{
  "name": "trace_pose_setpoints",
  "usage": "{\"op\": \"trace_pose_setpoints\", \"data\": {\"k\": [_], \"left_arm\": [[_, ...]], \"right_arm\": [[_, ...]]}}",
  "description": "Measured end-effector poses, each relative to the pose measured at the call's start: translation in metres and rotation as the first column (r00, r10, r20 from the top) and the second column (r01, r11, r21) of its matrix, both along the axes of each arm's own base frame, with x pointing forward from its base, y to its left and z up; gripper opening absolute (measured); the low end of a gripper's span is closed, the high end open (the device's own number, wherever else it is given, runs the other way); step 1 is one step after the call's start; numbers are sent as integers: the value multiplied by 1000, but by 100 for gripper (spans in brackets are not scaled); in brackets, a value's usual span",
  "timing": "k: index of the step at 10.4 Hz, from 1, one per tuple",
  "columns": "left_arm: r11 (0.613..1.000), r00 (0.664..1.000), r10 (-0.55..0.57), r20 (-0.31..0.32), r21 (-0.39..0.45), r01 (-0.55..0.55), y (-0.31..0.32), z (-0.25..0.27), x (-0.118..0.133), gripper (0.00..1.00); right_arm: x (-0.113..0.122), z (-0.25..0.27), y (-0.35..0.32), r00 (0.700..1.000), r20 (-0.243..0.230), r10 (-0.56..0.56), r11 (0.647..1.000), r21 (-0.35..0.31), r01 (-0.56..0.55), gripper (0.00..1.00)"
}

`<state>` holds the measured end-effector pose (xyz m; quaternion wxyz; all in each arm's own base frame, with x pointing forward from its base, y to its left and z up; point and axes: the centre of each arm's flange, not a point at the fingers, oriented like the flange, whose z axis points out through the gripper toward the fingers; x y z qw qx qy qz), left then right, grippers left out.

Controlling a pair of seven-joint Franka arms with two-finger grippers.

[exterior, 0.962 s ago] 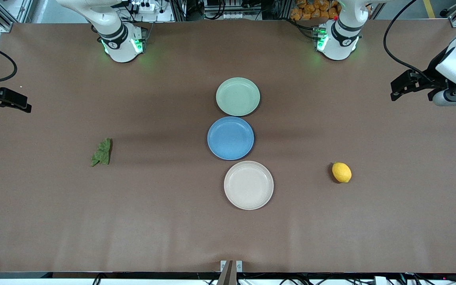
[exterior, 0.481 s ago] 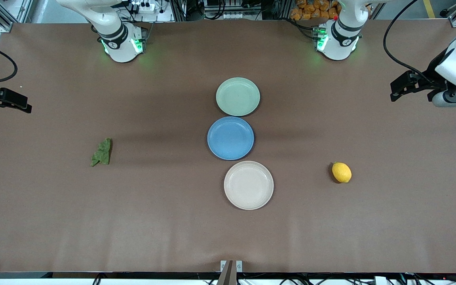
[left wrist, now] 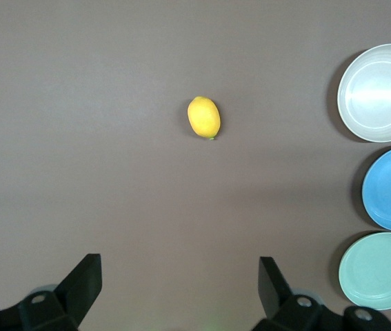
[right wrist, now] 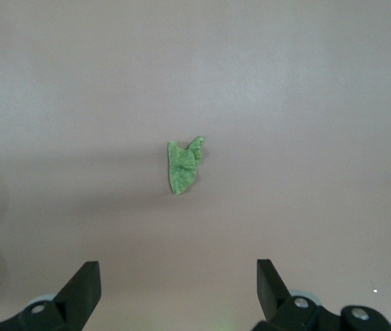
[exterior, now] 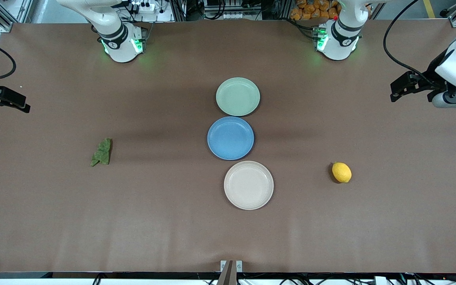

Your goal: Pick lemon and lettuce from plates

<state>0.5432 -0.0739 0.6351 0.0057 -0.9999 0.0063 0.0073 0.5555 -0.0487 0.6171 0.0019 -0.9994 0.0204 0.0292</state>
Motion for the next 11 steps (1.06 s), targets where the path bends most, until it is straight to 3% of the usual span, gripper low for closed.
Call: {"op": "trace_pose_setpoints", "data": {"k": [11], "left_arm": [[1000,1000,0,-1,0,0,0,-1,0,100]], "right_arm": [[-10,2,17,1000,3,30,1000,4,-30,100]]}}
